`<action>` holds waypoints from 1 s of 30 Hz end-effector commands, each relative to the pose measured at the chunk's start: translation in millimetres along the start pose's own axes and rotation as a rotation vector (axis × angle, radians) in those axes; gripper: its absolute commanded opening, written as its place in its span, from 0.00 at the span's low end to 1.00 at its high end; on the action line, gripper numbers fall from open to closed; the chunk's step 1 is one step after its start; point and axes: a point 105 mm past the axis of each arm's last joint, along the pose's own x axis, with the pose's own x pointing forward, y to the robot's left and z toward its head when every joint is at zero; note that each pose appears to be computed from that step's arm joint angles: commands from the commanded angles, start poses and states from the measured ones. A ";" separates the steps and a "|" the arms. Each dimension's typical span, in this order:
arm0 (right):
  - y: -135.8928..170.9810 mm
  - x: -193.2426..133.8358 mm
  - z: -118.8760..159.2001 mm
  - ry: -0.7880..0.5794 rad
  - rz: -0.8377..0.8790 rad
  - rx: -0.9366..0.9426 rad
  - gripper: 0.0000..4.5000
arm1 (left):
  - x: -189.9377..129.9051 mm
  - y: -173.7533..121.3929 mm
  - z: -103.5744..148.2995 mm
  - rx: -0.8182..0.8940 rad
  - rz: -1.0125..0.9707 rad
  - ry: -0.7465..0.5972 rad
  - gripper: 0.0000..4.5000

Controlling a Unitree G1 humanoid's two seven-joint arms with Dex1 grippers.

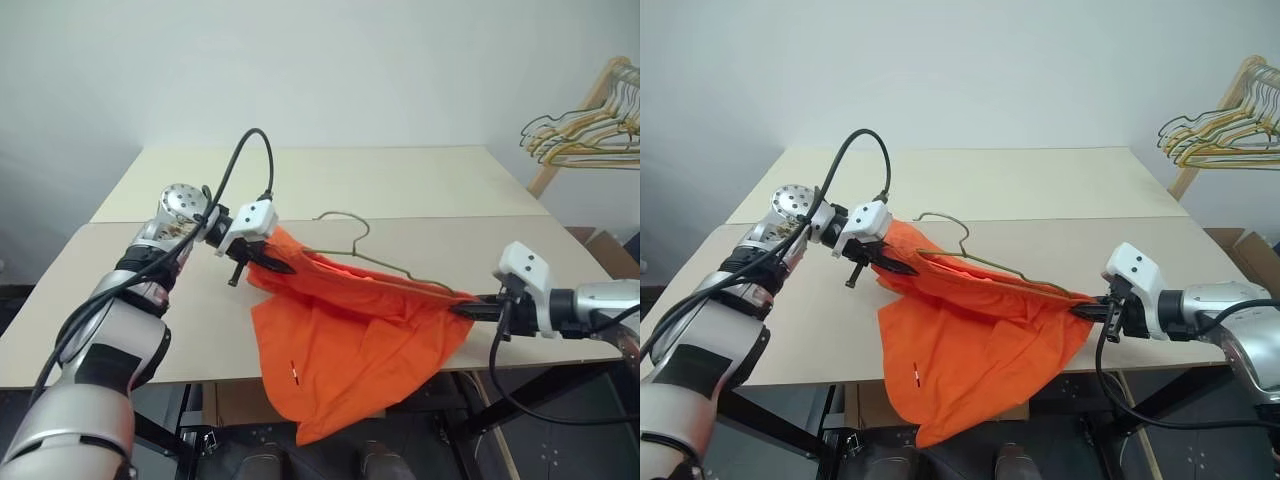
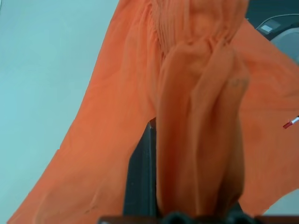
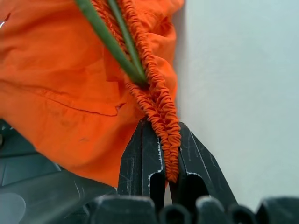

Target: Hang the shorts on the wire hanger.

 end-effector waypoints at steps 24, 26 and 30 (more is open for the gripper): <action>22.8 -6.6 81.4 -0.073 -0.008 -0.222 0.92 | 2.4 16.1 -11.5 -0.045 0.060 0.158 0.00; 19.3 -14.2 94.8 -0.128 -0.036 -0.219 1.00 | 1.8 16.8 -11.5 -0.045 0.065 0.159 0.00; 33.0 -2.9 118.4 -0.203 0.003 -0.247 1.00 | 0.9 17.2 -10.8 -0.046 0.065 0.159 0.00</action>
